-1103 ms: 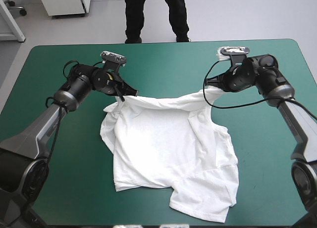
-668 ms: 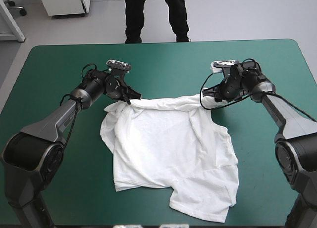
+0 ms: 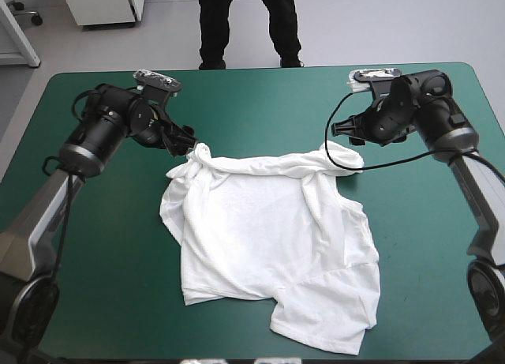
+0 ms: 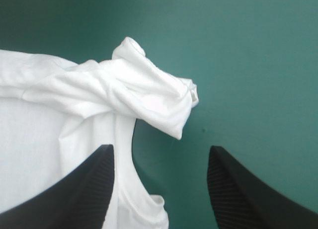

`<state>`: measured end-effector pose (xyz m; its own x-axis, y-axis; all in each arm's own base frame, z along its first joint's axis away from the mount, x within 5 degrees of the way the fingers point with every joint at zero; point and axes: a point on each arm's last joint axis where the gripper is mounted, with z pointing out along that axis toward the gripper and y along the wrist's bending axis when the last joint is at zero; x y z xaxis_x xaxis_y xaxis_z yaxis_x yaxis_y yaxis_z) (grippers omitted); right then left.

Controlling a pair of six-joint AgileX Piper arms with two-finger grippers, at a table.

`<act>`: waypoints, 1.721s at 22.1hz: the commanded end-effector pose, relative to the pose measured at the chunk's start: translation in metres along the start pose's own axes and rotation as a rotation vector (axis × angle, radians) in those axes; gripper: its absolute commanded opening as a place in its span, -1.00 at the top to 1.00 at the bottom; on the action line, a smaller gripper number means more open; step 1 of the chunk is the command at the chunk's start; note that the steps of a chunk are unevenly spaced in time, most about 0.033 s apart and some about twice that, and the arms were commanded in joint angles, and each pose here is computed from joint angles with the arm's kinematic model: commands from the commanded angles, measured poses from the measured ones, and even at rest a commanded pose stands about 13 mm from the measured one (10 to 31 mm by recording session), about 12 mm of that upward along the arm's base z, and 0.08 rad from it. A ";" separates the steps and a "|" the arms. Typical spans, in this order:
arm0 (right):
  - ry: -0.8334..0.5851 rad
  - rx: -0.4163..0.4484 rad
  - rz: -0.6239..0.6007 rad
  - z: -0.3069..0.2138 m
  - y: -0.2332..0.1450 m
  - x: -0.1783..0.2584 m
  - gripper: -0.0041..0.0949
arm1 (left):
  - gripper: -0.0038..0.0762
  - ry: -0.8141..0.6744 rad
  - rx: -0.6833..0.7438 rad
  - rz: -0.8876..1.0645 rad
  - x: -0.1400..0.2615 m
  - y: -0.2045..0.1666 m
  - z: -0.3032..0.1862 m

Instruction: Fold the cloth

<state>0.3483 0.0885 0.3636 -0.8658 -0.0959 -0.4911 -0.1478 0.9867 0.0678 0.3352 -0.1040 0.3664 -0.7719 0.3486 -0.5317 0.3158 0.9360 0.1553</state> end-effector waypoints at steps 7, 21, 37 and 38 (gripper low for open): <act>-0.075 -0.062 -0.016 -0.099 0.010 0.058 -0.13 | -0.59 -0.082 -0.023 -0.054 0.063 0.012 -0.106; 0.141 -0.053 0.015 -0.047 0.007 0.133 -0.13 | -0.33 -0.023 0.037 -0.072 0.097 0.003 -0.100; 0.234 -0.039 0.139 0.062 0.013 0.188 -0.12 | -0.32 -0.022 0.062 -0.073 0.097 0.001 -0.100; 0.270 -0.050 0.162 0.071 0.016 0.190 -0.09 | -0.32 -0.022 0.062 -0.073 0.097 0.001 -0.100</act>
<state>0.2077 0.0885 0.2117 -0.9785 -0.0109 -0.2059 -0.0364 0.9921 0.1203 0.2086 -0.0651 0.3848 -0.8229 0.2957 -0.4852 0.2980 0.9517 0.0745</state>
